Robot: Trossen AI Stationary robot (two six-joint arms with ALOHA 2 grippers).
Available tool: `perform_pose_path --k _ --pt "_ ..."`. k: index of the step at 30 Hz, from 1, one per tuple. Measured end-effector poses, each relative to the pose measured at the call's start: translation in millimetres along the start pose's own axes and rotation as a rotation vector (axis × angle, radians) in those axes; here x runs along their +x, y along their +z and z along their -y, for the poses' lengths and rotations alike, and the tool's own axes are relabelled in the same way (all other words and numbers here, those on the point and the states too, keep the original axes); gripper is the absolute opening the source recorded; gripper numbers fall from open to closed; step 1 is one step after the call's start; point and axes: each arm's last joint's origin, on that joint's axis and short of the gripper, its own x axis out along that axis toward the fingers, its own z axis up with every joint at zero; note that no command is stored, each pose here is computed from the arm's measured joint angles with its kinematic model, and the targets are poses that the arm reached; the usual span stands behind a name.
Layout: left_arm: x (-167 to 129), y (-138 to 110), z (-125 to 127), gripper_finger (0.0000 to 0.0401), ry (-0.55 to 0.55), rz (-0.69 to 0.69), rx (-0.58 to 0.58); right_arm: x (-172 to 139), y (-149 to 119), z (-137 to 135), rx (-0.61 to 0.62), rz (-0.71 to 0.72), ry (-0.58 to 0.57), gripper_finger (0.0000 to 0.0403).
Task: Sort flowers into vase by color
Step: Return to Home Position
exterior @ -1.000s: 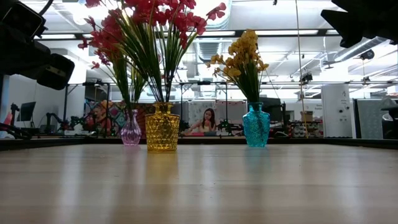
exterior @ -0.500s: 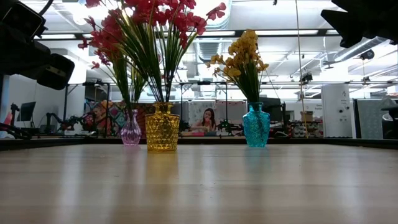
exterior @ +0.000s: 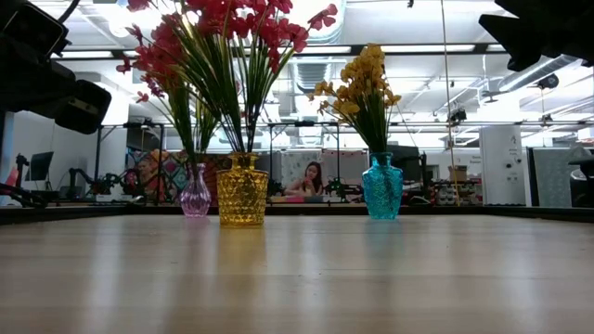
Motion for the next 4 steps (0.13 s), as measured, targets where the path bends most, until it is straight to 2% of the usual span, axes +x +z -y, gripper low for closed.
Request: perform_pose_path --k 4 --pt "0.0 -0.1 0.0 0.0 0.0 0.0 0.0 0.0 0.0 0.0 0.0 0.0 0.0 0.0242"
